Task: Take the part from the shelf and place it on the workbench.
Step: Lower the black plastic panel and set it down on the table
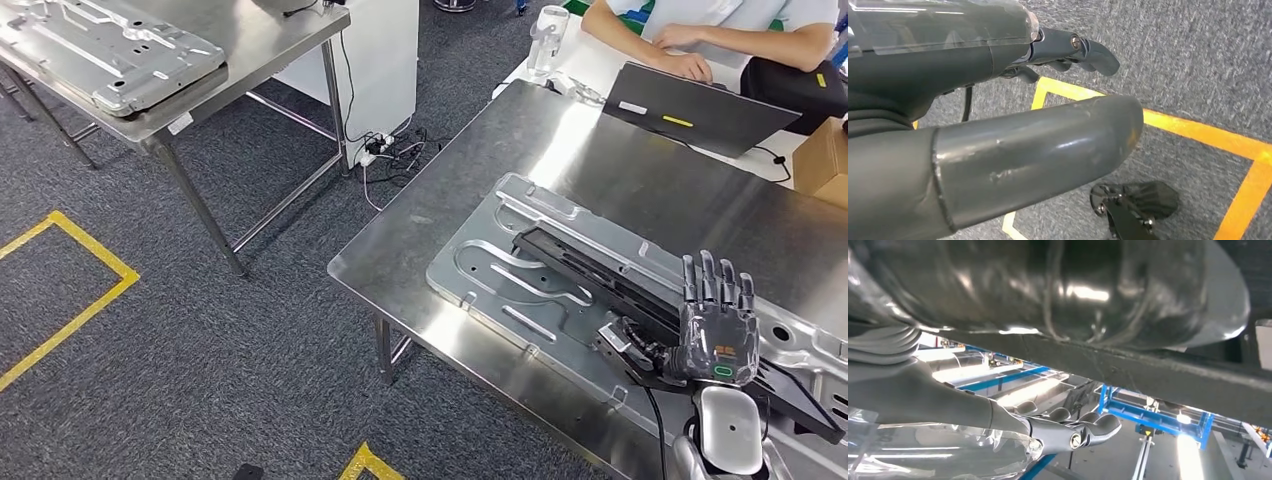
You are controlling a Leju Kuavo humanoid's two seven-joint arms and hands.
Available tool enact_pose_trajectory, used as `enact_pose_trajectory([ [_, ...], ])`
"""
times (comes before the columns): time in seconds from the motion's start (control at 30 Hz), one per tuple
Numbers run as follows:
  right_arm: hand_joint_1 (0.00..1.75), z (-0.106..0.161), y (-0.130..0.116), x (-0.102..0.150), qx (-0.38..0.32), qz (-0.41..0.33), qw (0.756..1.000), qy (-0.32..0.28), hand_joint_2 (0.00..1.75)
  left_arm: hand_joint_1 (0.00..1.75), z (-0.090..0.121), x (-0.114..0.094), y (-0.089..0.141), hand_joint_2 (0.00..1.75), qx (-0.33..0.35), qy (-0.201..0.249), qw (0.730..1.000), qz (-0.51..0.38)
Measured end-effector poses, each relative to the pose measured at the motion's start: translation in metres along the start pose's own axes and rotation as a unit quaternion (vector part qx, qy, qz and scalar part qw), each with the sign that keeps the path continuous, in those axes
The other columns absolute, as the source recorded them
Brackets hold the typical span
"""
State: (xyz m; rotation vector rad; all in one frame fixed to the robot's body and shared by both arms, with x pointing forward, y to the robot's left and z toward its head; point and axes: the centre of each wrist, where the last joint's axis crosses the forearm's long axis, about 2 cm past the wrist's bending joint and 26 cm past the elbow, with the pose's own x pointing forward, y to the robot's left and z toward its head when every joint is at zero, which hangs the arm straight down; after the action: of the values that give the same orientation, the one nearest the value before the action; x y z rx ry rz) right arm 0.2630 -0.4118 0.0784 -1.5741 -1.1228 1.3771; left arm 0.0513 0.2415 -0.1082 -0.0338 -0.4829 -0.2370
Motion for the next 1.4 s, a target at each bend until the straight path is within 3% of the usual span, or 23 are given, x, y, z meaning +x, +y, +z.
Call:
enact_pose_trajectory([
  [0.87, 0.0, -0.004, -0.001, 0.008, 0.021, -0.019, 1.0, 0.002, 0.0, 0.0, -0.001, 0.002, 0.003, 0.0, 0.001, -0.002, 1.0, -0.001],
  [1.17, 0.0, -0.02, 0.008, 0.001, 0.116, -0.059, 0.99, 0.052, 0.0, 0.0, -0.001, 0.002, 0.001, 0.0, -0.006, -0.001, 1.0, -0.004],
  [1.4, 0.0, -0.031, 0.008, -0.001, 0.125, -0.066, 0.988, 0.063, 0.0, 0.0, -0.001, 0.003, 0.001, 0.0, -0.007, -0.002, 1.0, -0.003],
])
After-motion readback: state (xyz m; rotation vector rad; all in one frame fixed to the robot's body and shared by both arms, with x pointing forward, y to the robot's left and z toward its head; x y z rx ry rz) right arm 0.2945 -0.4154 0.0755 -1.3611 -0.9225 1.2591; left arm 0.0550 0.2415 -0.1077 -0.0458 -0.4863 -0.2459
